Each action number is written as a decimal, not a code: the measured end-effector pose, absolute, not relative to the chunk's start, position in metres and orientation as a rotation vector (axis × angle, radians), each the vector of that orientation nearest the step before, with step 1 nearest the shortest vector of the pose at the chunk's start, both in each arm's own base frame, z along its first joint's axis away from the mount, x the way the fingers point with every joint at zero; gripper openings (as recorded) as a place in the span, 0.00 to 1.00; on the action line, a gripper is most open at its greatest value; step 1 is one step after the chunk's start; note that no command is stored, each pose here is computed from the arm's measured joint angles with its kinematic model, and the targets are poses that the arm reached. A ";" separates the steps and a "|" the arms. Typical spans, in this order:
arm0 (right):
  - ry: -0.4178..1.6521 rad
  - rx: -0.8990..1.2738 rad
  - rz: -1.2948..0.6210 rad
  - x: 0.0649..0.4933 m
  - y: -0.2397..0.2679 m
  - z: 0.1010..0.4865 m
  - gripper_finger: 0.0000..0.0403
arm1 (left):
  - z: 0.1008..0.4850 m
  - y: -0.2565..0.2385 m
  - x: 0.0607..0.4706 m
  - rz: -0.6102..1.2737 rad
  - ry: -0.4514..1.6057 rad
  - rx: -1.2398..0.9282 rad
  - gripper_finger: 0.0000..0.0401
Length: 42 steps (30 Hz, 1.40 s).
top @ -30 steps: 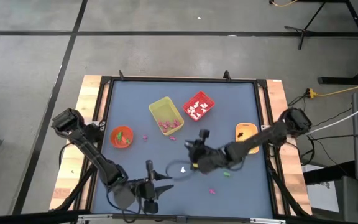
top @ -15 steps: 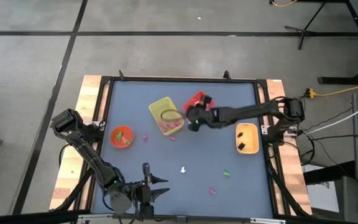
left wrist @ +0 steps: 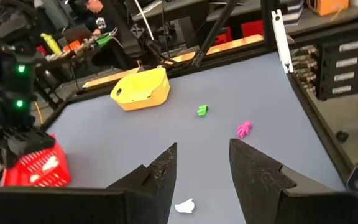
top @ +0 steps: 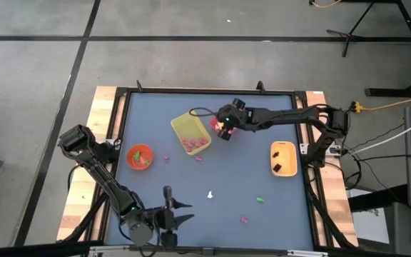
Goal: Sort Halloween decoration
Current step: Put the white ghost toy into the red bin, then put the green skeleton toy into the orange bin
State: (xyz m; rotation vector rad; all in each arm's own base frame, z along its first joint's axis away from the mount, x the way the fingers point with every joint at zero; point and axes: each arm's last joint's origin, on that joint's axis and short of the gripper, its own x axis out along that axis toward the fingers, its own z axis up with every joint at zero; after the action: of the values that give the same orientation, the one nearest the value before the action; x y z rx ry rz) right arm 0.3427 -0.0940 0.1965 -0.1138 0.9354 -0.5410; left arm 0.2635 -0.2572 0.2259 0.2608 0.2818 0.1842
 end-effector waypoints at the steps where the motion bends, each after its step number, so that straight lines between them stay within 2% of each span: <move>1: 0.936 -0.114 -0.542 0.343 -0.094 0.196 0.17 | 0.226 -0.257 0.264 0.189 0.279 0.243 0.33; 7: 0.937 -0.111 -0.548 0.342 -0.097 0.196 0.18 | 0.227 -0.259 0.261 0.195 0.266 0.128 0.33; 14: 0.937 -0.112 -0.546 0.342 -0.096 0.196 0.35 | 0.249 -0.251 0.241 0.172 0.298 0.011 0.33; 20: 0.938 -0.112 -0.546 0.342 -0.096 0.196 0.45 | 0.261 -0.223 0.216 0.144 0.499 -0.068 0.33; 32: 0.944 -0.112 -0.544 0.342 -0.096 0.196 0.47 | 0.247 -0.197 0.181 0.039 1.055 -0.009 0.33; 42: 0.944 -0.112 -0.545 0.342 -0.096 0.196 0.47 | 0.242 -0.191 0.166 0.043 1.212 0.080 0.33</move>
State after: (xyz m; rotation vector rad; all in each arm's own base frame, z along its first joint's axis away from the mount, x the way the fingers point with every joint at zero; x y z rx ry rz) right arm 0.3419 -0.0955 0.1956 -0.1118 0.9436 -0.5446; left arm 0.1663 -0.1907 0.2425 0.0804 1.2120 0.0426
